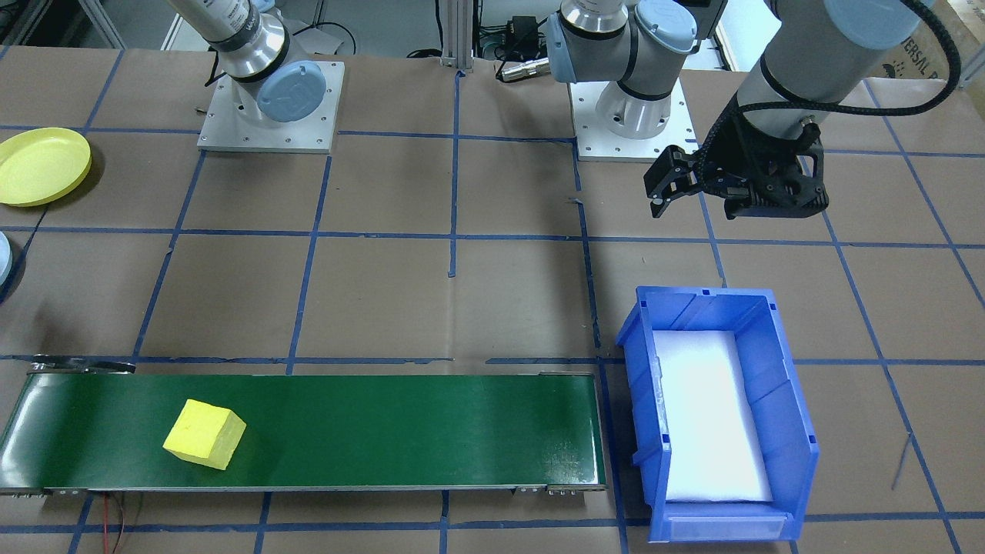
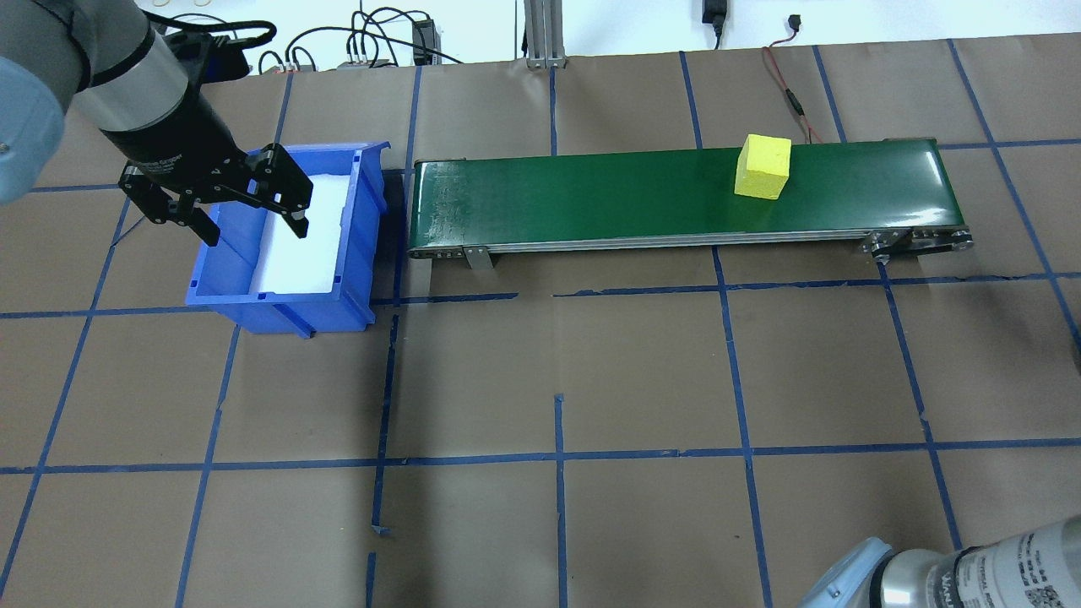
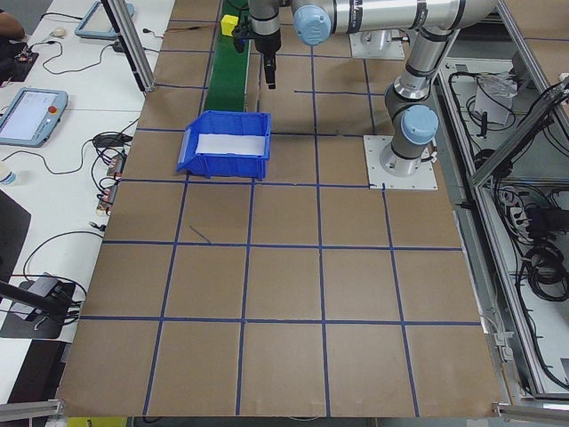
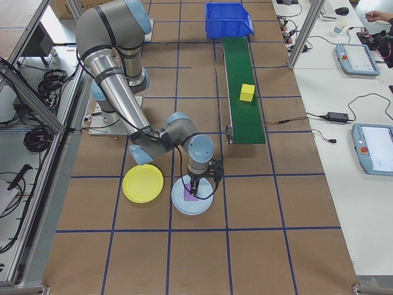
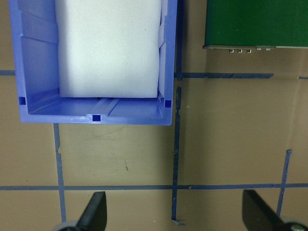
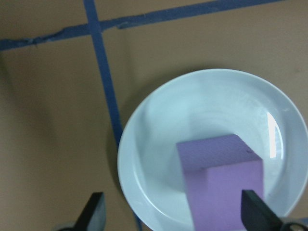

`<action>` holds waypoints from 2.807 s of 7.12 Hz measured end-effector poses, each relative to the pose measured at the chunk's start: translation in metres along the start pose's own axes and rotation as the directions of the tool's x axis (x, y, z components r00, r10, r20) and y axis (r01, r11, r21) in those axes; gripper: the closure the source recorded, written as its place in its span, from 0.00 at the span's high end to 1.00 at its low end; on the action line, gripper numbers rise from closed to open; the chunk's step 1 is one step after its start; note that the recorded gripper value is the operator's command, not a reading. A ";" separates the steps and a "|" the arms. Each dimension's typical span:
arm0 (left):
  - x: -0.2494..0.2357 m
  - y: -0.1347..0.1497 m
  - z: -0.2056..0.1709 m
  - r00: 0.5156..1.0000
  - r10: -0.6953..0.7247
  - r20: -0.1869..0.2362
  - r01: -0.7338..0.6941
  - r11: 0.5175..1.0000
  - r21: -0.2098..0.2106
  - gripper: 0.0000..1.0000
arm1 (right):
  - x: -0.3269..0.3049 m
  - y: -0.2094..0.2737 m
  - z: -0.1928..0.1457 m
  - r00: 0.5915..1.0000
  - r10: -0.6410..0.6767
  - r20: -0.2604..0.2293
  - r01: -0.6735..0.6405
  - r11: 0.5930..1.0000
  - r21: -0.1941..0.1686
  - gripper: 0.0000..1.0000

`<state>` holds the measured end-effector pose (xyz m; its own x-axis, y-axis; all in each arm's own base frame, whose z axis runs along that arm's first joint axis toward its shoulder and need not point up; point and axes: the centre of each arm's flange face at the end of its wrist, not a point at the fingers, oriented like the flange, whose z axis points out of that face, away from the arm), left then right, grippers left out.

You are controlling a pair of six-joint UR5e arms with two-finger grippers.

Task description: Move block left to right into plate

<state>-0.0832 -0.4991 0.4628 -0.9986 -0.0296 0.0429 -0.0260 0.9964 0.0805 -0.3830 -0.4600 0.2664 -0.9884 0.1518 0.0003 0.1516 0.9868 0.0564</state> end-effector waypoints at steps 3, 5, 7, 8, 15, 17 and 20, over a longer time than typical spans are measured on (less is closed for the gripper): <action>0.001 0.000 0.001 1.000 -0.002 -0.001 0.002 1.000 -0.001 1.00 | -0.138 -0.074 -0.051 0.999 0.012 0.041 -0.017 0.993 0.120 1.00; 0.001 0.000 0.001 1.000 -0.001 0.000 0.001 1.000 -0.001 1.00 | -0.206 -0.105 -0.062 0.982 0.049 0.184 -0.082 0.980 0.179 1.00; 0.001 0.000 0.001 1.000 0.001 0.000 -0.001 1.000 -0.001 1.00 | -0.261 -0.120 -0.067 0.947 0.099 0.305 -0.160 0.971 0.179 1.00; 0.001 0.000 0.001 1.000 0.000 0.000 0.000 1.000 -0.001 1.00 | -0.281 -0.126 -0.062 0.921 0.135 0.366 -0.207 0.964 0.166 1.00; 0.000 0.000 0.000 1.000 0.003 0.000 -0.003 1.000 0.000 1.00 | -0.292 -0.160 0.007 0.913 0.132 0.387 -0.215 0.960 0.180 0.43; 0.000 0.000 0.000 1.000 0.002 0.000 -0.002 1.000 0.001 1.00 | -0.286 -0.159 0.001 0.940 0.097 0.326 -0.171 0.963 0.208 0.35; 0.000 0.000 0.000 1.000 -0.003 0.000 0.003 1.000 0.001 1.00 | -0.249 -0.111 -0.033 0.988 0.034 0.149 -0.062 0.980 0.187 0.35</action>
<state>-0.0832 -0.4987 0.4632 -0.9986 -0.0322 0.0427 -0.0287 0.9964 0.0798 -0.1537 -0.6093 0.2932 -0.9703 0.1922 -0.1467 0.2116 0.9685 -0.1312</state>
